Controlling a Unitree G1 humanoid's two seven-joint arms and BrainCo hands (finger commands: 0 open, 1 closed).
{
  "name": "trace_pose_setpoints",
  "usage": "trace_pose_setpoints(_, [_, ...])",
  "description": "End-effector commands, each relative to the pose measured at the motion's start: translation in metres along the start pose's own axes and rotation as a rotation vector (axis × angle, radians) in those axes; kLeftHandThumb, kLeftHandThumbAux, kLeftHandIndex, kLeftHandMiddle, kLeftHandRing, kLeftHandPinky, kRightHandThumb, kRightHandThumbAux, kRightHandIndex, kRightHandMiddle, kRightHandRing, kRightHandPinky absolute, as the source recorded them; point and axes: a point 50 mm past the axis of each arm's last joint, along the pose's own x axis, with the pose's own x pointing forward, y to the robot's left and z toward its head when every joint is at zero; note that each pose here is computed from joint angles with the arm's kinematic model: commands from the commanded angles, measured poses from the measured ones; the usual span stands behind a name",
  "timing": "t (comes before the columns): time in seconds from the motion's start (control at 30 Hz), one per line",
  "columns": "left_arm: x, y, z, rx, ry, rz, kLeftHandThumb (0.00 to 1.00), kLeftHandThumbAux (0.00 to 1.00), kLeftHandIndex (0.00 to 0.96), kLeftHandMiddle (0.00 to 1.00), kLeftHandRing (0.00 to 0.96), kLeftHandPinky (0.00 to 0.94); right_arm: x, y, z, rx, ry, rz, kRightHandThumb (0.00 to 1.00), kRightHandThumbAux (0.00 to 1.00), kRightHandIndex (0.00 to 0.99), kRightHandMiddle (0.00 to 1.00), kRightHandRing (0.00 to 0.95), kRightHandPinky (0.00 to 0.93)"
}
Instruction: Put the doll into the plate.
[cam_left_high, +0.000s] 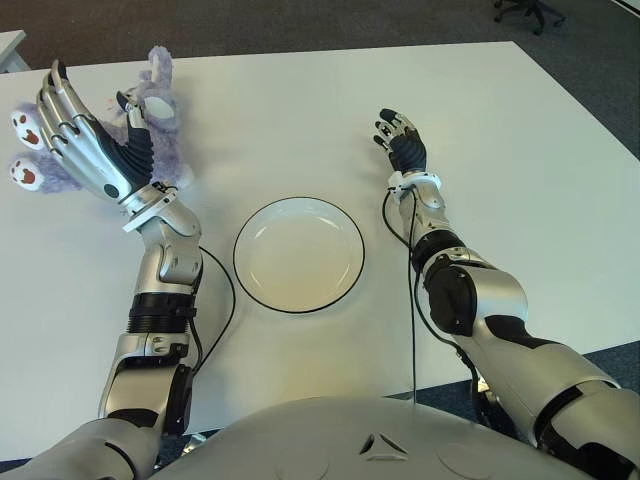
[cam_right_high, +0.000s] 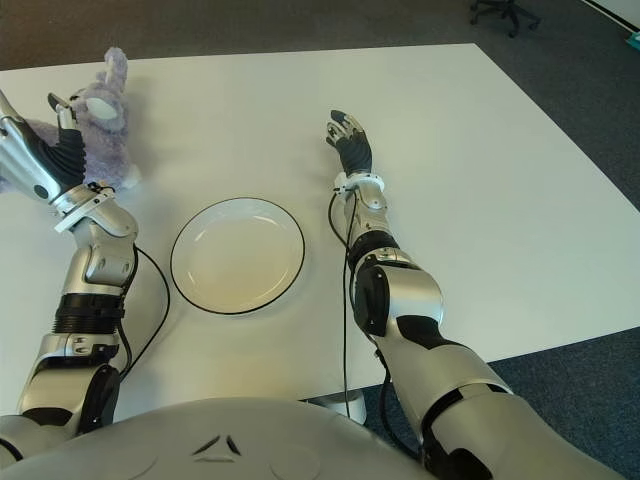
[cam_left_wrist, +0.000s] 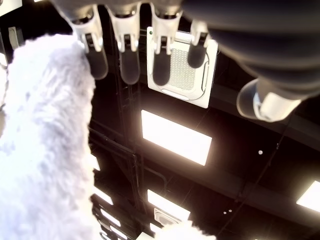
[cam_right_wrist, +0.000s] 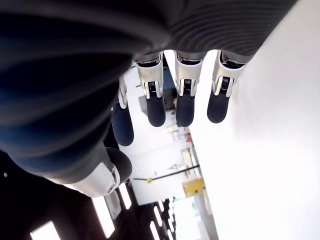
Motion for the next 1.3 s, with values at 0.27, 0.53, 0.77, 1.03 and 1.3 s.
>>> trace_pose_setpoints(0.27, [0.0,-0.001,-0.01,-0.028,0.064,-0.004,0.49,0.34,0.071,0.145,0.139,0.169,-0.011,-0.006,-0.026,0.031,0.109,-0.031,0.634,0.69,0.228,0.141,0.115,0.143])
trace_pose_setpoints(0.53, [0.001,-0.002,-0.012,-0.019,0.054,-0.003,0.482,0.351,0.071,0.168,0.15,0.111,-0.012,-0.006,-0.026,0.028,0.112,-0.025,0.641,0.675,0.22,0.141,0.115,0.141])
trace_pose_setpoints(0.77, [-0.001,-0.007,-0.009,-0.018,0.05,-0.022,0.443,0.343,0.087,0.159,0.169,0.249,-0.012,-0.006,-0.026,0.019,0.107,-0.025,0.641,0.662,0.224,0.144,0.117,0.143])
trace_pose_setpoints(1.03, [-0.007,-0.016,0.007,-0.007,0.011,-0.07,0.434,0.337,0.086,0.165,0.209,0.276,-0.012,-0.005,-0.026,0.021,0.108,-0.028,0.636,0.655,0.23,0.149,0.12,0.145])
trace_pose_setpoints(1.3, [-0.015,-0.022,0.016,0.056,-0.064,-0.095,0.438,0.312,0.05,0.16,0.198,0.141,-0.012,-0.006,-0.027,0.032,0.105,-0.023,0.664,0.666,0.226,0.148,0.118,0.143])
